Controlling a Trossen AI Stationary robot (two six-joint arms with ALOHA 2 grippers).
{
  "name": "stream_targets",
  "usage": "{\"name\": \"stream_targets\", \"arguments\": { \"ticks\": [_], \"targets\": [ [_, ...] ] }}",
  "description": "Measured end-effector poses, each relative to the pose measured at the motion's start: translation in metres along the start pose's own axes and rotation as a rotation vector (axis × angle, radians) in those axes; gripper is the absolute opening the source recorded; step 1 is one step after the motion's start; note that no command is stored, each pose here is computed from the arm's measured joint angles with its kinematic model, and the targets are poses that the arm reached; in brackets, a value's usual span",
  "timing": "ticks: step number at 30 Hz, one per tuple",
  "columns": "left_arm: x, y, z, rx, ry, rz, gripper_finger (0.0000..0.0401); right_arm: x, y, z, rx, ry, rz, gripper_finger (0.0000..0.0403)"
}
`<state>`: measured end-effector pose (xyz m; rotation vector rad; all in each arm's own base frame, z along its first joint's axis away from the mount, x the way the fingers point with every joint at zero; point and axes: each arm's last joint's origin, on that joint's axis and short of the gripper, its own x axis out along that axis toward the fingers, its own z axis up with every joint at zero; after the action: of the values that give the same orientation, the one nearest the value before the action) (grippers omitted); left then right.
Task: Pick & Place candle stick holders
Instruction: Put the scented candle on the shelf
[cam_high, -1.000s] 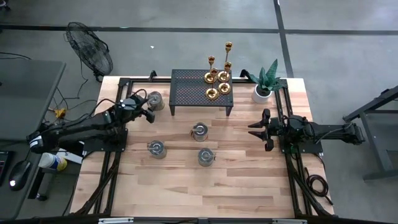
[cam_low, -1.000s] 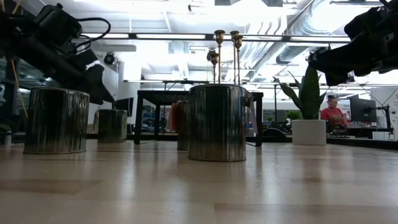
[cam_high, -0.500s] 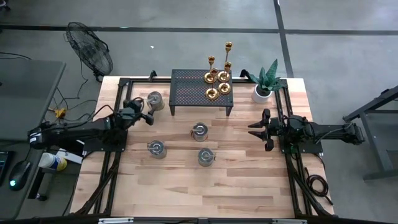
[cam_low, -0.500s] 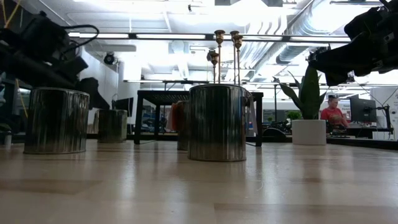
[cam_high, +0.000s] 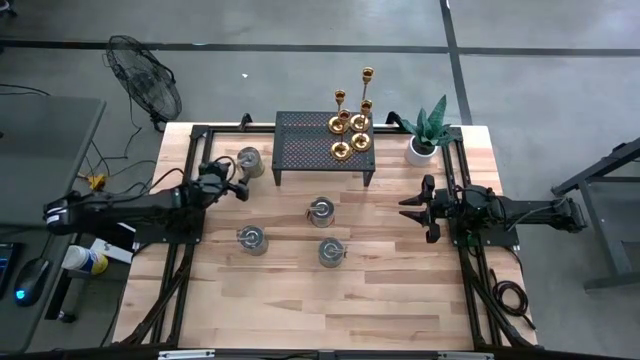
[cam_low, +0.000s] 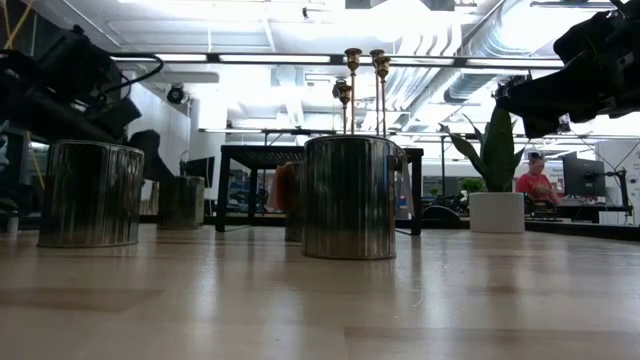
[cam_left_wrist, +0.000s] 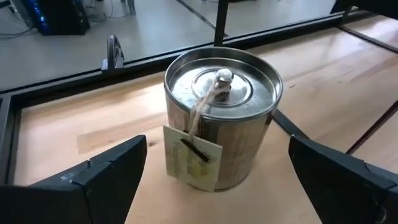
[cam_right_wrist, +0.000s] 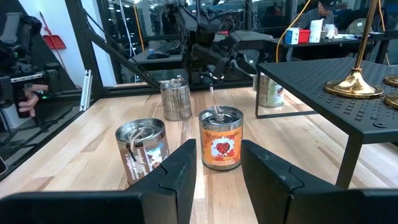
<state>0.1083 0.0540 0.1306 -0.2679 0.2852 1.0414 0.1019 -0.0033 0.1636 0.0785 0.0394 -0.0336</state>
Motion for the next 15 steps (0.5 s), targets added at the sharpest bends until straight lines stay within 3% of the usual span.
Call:
{"name": "stream_targets", "arguments": {
  "ticks": [5, 15],
  "targets": [
    [0.005, -0.002, -0.005, 0.029, 0.026, 0.046, 0.0383, 0.000, 0.000, 0.000, 0.000, 0.000, 0.000, 0.0117],
    [0.021, -0.013, -0.010, 0.019, 0.035, 0.038, 0.0383, 0.000, 0.000, 0.000, 0.000, 0.000, 0.000, 0.0117]
  ]
}}
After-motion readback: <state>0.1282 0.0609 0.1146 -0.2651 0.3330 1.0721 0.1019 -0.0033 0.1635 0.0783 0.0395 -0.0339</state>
